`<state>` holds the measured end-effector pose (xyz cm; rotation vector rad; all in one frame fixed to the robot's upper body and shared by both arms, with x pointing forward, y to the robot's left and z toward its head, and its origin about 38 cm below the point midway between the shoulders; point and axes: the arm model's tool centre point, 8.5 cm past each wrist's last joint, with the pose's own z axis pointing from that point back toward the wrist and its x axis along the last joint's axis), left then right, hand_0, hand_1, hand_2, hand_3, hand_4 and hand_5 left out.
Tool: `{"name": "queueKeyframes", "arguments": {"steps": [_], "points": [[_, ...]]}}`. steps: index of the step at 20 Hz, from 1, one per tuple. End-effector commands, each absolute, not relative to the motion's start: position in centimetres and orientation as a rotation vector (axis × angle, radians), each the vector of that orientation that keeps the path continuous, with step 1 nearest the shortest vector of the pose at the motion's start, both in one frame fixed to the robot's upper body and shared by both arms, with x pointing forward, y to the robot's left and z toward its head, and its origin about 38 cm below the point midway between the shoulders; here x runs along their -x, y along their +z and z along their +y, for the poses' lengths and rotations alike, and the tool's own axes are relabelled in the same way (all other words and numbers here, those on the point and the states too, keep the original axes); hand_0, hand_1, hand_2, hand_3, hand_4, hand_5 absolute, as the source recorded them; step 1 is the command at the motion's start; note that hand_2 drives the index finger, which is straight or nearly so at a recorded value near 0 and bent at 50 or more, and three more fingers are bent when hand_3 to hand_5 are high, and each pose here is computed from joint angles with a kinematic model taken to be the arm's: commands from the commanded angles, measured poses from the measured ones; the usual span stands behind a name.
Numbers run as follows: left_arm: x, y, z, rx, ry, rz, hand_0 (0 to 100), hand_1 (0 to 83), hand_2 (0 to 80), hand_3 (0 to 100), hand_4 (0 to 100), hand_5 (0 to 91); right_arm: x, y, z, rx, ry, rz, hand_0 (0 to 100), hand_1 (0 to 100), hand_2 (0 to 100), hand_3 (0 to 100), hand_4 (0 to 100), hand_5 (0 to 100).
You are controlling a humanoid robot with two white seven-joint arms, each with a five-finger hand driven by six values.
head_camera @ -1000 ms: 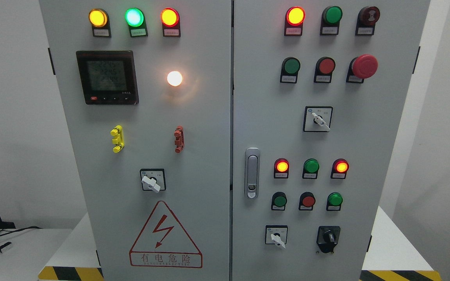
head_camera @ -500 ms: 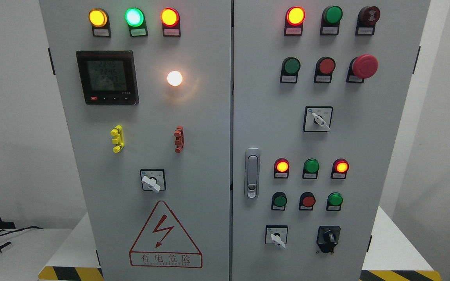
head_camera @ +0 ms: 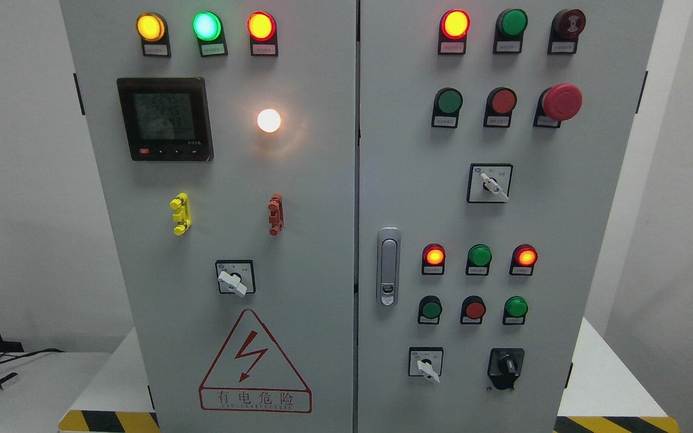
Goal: Trip black knob to open circuit
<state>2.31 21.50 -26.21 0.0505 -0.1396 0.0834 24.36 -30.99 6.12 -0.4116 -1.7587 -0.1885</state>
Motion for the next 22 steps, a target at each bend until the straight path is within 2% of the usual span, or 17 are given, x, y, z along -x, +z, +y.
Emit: {"name": "queueKeyframes", "arguments": {"steps": [1,10,22], "points": [[-2.4,-26.2,21.4,-0.047,0.053,-0.141,12,38.9,0.0,0,0,0.0,-27.9,10.3,-30.5,0.437,-0.209,-1.849,15,75,40,71,79,89],[-2.3,-26.2,21.5,-0.048,0.053,-0.139,12,38.9,0.0,0,0,0.0,-31.5,11.9,-29.9,0.463,-0.208,-1.782,19,76,43,73,79,89],[-2.3,-26.2,21.4,-0.047,0.053,-0.139,12,38.9,0.0,0,0,0.0,-35.4,13.9,-28.3,0.514,-0.138,-1.752,23,77,43,74,79,90]]}}
